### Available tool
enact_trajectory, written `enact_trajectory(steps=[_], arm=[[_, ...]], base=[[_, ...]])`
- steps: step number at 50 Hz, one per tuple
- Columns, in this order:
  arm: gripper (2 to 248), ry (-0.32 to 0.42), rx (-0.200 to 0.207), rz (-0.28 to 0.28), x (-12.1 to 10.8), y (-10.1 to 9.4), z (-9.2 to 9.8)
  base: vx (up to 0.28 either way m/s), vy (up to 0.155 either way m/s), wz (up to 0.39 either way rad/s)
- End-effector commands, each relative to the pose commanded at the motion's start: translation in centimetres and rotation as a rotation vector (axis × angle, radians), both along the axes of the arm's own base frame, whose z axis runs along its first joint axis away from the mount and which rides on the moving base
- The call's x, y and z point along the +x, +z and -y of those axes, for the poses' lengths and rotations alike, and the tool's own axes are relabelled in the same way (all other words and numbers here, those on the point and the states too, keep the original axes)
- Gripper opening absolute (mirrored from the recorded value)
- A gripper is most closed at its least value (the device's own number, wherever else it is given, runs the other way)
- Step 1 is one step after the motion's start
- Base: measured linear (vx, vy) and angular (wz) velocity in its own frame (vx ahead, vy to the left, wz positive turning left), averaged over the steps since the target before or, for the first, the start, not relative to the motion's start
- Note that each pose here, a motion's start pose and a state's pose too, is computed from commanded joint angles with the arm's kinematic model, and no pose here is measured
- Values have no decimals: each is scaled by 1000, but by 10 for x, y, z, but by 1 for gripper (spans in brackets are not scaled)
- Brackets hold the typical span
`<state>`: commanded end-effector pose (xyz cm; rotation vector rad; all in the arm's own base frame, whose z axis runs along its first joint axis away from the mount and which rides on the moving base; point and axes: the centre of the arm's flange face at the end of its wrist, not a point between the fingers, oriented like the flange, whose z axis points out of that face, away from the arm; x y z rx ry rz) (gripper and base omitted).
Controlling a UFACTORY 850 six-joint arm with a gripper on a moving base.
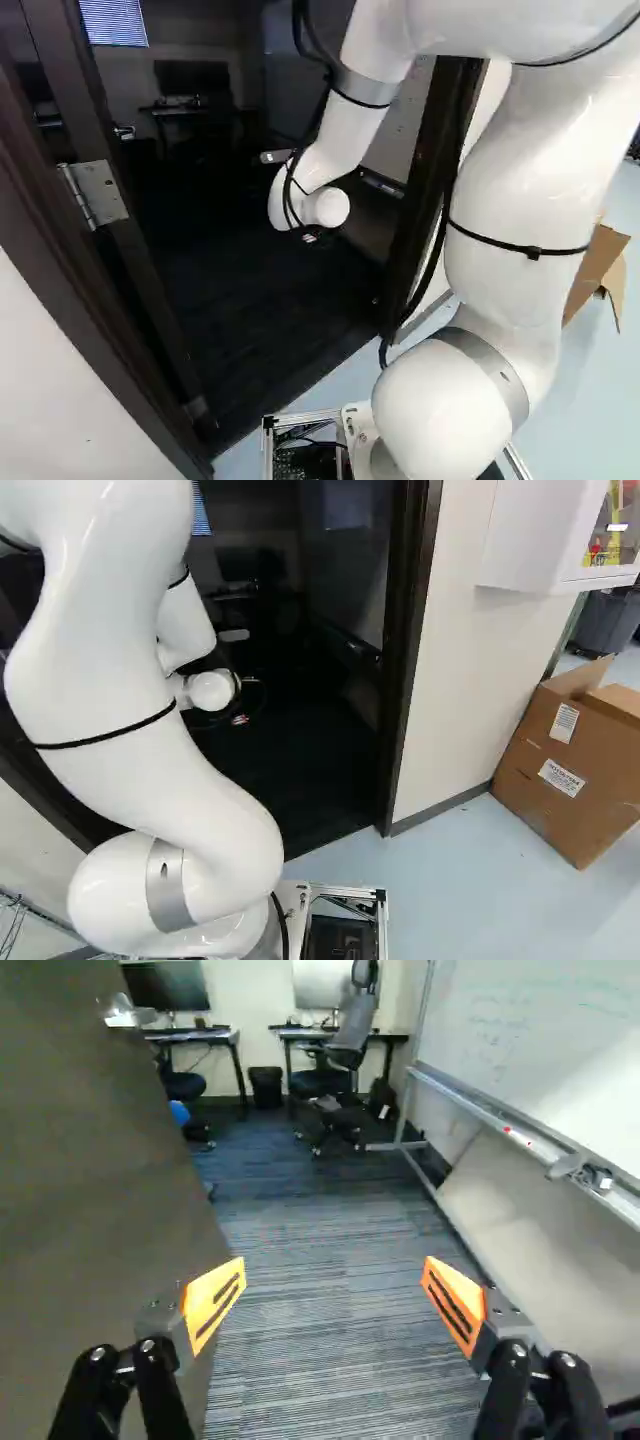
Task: Open the door and move inside
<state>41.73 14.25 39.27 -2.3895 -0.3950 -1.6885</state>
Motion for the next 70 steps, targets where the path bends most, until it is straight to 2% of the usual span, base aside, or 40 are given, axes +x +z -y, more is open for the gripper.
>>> enact_trajectory(steps=[15,31,46,70], arm=[[247,-100,1,3,-39,-2,54],[247,-188,1,5,-78,-8,95],[247,-251,1,7,-109,-15,119],[247,-312,1,8,-139,-24,138]], base=[[0,0,0],[0,0,0],[0,0,0],[0,0,0]])
